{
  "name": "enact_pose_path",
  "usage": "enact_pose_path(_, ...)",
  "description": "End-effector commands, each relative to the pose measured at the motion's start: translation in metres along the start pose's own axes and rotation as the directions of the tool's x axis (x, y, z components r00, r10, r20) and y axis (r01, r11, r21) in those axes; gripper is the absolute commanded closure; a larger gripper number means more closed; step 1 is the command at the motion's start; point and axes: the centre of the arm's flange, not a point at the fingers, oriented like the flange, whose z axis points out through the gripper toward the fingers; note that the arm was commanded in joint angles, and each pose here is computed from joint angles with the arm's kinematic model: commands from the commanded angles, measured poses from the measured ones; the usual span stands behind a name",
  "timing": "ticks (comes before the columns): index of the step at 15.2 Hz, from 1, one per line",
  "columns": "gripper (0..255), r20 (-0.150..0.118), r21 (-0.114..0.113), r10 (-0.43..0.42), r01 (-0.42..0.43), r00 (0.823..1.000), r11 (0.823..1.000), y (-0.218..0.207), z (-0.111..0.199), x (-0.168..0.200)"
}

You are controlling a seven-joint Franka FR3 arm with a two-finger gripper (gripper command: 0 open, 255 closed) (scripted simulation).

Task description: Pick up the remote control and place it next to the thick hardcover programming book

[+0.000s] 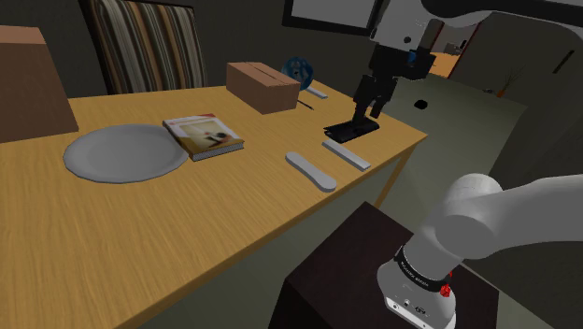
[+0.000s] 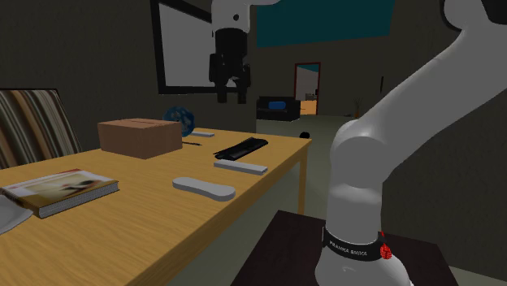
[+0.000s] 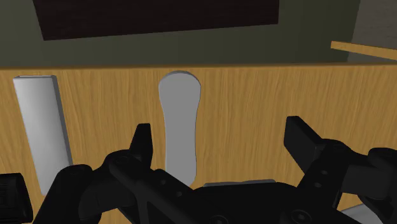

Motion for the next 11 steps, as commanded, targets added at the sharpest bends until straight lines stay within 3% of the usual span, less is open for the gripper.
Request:
enact_pose_path(1, 0, 0.0, 0.0, 0.0, 0.0, 1.0, 1.0, 0.0, 0.0, 0.0)
enact_pose_path(11, 0, -0.013, -0.033, 0.019, -0.019, 1.0, 0.999, 0.09, 0.078, 0.047)
